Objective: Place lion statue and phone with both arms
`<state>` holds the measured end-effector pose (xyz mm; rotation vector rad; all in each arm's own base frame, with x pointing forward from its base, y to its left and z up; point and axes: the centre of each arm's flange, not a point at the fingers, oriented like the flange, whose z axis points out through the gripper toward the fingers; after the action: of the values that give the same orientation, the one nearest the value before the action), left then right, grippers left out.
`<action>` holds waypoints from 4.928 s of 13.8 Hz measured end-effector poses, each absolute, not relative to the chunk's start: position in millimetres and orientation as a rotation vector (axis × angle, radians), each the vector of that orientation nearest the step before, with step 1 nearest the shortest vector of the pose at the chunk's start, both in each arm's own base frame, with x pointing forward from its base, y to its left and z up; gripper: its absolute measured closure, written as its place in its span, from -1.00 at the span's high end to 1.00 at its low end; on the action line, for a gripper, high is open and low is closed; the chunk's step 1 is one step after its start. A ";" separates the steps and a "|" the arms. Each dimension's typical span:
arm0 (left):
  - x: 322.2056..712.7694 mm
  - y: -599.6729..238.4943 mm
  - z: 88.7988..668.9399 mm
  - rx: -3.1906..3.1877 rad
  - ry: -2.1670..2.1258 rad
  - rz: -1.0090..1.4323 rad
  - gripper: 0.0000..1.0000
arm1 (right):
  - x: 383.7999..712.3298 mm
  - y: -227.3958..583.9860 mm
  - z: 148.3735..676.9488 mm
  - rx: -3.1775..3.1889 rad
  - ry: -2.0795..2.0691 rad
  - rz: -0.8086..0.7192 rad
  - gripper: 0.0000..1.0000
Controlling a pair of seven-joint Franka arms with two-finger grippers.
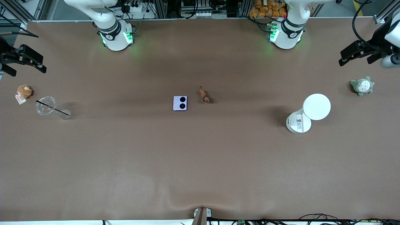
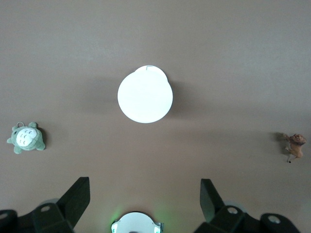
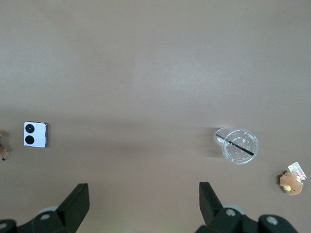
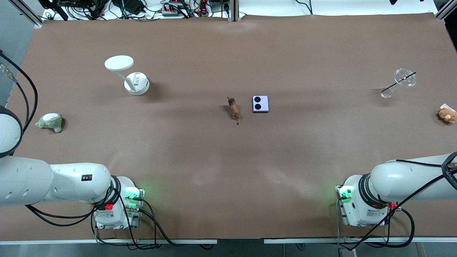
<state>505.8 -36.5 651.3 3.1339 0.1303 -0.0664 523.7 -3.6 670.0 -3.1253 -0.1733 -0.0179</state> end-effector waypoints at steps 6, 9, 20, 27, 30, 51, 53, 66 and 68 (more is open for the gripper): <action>507.7 -58.2 641.0 3.127 0.197 -0.088 1.00 | 529.8 -4.3 658.5 -3.124 -0.170 0.017 1.00; 509.2 -93.5 622.0 3.109 0.222 -0.082 1.00 | 532.2 -4.4 653.3 -3.123 -0.170 0.033 1.00; 530.6 -230.8 471.3 3.054 0.249 -0.086 1.00 | 536.7 -4.1 641.3 -3.120 -0.170 0.071 1.00; 499.4 -369.1 388.7 2.924 0.541 -0.157 1.00 | 540.9 -3.9 629.8 -3.116 -0.170 0.106 1.00; 473.3 -418.2 357.2 2.908 0.690 -0.154 1.00 | 542.5 -3.8 623.0 -3.114 -0.170 0.127 1.00; 435.9 -489.5 219.3 2.944 0.979 -0.159 0.42 | 555.0 120.0 554.3 -3.002 -0.015 0.405 1.00; 436.2 -490.0 220.0 2.943 0.979 -0.158 0.34 | 554.6 132.3 549.1 -2.983 0.004 0.428 1.00; 431.7 -496.0 222.0 2.939 0.984 -0.155 -0.28 | 545.2 216.4 478.7 -2.994 -0.007 0.542 1.00; 435.3 -494.4 223.1 2.935 0.989 -0.147 -0.28 | 544.5 217.9 478.3 -2.981 -0.005 0.548 1.00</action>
<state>435.3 -494.4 223.1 2.9352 0.9889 -0.1468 544.5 217.9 478.3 -2.9812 -0.0052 0.5476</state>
